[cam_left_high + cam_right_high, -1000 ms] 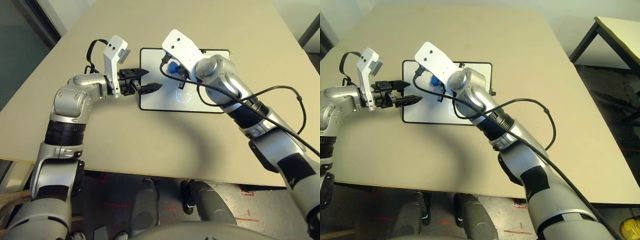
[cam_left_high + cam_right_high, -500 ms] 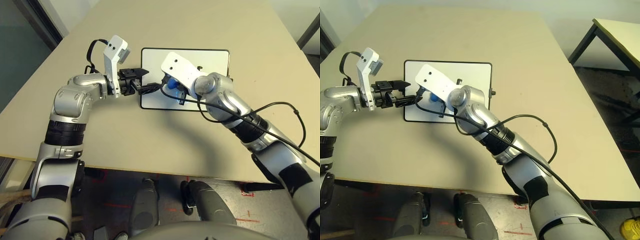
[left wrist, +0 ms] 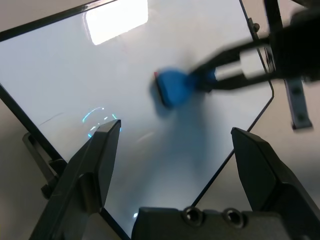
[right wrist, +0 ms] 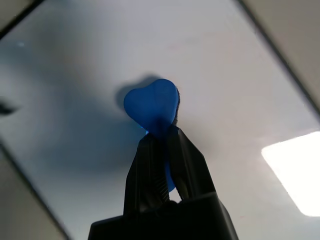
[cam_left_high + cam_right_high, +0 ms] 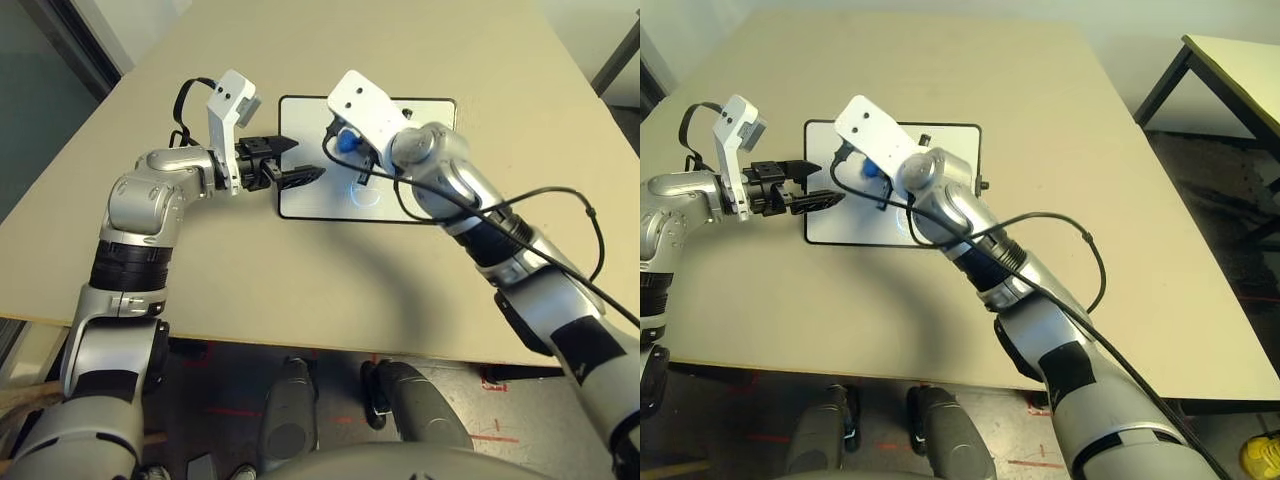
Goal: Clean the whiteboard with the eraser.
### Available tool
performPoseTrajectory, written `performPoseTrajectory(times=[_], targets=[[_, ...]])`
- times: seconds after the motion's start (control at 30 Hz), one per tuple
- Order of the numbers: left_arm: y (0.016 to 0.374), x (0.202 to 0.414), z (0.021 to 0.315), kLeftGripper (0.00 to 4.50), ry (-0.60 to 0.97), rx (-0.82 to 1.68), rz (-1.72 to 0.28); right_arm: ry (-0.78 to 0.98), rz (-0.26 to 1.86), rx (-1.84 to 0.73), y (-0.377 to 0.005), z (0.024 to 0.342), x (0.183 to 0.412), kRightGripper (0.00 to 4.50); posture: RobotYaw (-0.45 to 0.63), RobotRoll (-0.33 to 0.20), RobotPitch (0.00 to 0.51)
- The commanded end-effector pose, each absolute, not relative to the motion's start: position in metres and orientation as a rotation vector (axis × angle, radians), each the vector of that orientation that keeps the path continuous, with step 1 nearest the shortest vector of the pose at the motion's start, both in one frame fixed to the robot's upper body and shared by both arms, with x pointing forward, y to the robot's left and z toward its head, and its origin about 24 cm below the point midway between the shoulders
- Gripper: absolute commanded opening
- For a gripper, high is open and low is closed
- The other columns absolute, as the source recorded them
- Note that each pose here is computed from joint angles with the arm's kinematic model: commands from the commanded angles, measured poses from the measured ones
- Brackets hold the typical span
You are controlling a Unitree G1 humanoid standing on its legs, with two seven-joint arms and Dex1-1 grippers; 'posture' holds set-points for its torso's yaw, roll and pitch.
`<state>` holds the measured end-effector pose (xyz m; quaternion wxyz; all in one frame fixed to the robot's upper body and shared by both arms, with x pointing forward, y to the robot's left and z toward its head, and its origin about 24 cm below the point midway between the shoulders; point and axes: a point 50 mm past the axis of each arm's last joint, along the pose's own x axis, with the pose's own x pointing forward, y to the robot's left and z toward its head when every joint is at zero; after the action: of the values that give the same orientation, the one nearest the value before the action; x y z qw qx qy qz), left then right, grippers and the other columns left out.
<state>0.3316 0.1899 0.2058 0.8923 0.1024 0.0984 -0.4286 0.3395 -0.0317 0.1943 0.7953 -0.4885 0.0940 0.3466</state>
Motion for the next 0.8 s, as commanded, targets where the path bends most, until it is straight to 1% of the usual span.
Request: performPoseTrajectory(times=[0.03,0.17,0.37,0.5,0.6,0.8], targets=[[0.19,0.332,0.203,4.5,0.216,0.214,-0.898,0.266,0.791,-1.086,-0.031,0.176,0.331,0.08,-0.03,0.0,0.138],[0.19,0.332,0.202,4.5,0.217,0.213,-0.898,0.259,0.768,-1.076,-0.032,0.181,0.335,0.08,-0.03,0.0,0.14],[0.19,0.333,0.202,4.5,0.218,0.212,-0.9,0.189,0.671,-1.029,-0.033,0.212,0.356,0.08,-0.03,0.0,0.139],[0.189,0.333,0.202,4.5,0.218,0.212,-0.9,0.153,0.641,-1.008,-0.033,0.224,0.363,0.08,-0.03,0.0,0.14],[0.19,0.333,0.203,4.5,0.219,0.212,-0.9,0.151,0.64,-1.009,-0.033,0.223,0.364,0.08,-0.03,0.0,0.14],[0.189,0.332,0.203,4.5,0.219,0.212,-0.902,0.212,0.701,-1.033,-0.034,0.198,0.352,0.08,-0.03,0.0,0.144]])
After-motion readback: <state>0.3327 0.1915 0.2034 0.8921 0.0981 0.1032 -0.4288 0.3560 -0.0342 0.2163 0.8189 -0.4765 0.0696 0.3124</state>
